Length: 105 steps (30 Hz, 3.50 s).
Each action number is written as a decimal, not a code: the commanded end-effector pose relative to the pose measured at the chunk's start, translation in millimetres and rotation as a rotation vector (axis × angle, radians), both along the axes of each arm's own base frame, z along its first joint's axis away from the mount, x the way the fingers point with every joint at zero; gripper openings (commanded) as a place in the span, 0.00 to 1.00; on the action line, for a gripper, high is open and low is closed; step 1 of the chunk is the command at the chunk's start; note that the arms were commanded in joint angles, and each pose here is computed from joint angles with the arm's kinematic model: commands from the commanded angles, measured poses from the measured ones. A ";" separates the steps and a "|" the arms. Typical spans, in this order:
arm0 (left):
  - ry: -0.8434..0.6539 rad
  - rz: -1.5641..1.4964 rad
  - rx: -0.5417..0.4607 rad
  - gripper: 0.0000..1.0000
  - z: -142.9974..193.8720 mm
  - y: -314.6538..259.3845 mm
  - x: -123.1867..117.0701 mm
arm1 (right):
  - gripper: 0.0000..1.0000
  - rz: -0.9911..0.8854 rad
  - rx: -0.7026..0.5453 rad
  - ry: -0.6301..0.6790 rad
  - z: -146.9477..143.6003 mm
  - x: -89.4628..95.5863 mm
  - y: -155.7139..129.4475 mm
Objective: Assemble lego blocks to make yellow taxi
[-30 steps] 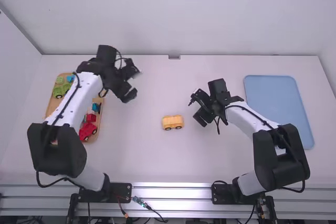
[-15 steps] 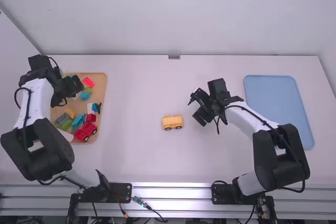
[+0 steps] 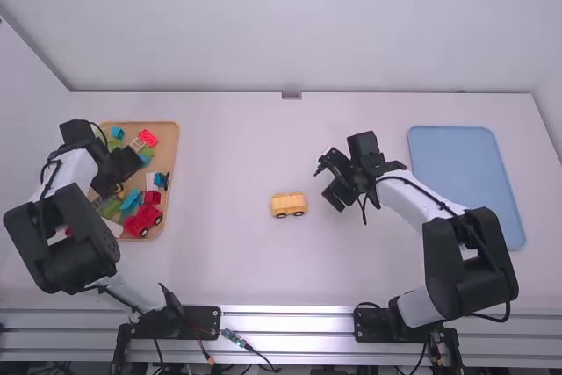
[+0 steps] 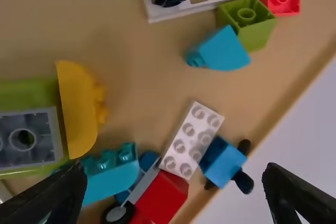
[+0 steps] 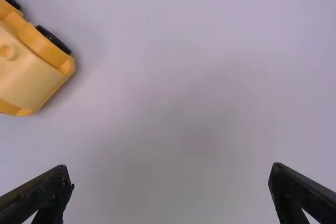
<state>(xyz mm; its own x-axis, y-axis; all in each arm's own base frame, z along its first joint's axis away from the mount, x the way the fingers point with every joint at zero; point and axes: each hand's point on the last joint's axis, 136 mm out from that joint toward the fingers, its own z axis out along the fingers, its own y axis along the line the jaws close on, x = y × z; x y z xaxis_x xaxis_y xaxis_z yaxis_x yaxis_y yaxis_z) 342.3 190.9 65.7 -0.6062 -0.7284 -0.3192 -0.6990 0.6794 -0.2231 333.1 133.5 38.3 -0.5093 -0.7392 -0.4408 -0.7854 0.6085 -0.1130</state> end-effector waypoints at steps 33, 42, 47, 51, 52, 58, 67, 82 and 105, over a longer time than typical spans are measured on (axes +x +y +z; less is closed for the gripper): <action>0.142 0.082 0.026 0.86 -19.4 26.9 1.8 | 0.99 -0.029 0.017 -0.006 6.0 2.3 1.7; 0.116 0.068 0.026 0.85 -34.3 23.3 2.8 | 0.99 -0.028 0.020 -0.008 6.7 2.8 2.5; 0.151 0.091 0.056 0.85 -40.4 27.6 -6.5 | 0.99 -0.028 0.020 -0.006 6.7 2.6 2.4; 0.164 0.108 0.054 0.84 -43.0 31.6 -13.4 | 0.99 -0.028 0.021 -0.008 7.0 3.1 2.5; 0.165 0.117 0.051 0.84 -43.9 31.7 -14.3 | 0.99 -0.028 0.020 -0.008 6.9 2.9 2.5; 0.154 0.138 0.049 0.79 -58.0 28.9 -18.9 | 0.99 -0.028 0.019 -0.006 6.7 2.6 2.3; 0.171 0.178 0.105 0.80 -65.1 38.2 -27.3 | 0.99 -0.028 0.019 -0.005 6.6 2.4 2.2; 0.233 0.170 0.065 0.67 -88.8 41.6 -21.2 | 0.99 -0.029 0.016 -0.003 6.2 1.9 1.7; 0.245 0.179 0.068 0.32 -91.3 41.7 -23.1 | 0.99 -0.029 0.016 -0.003 6.2 1.9 1.6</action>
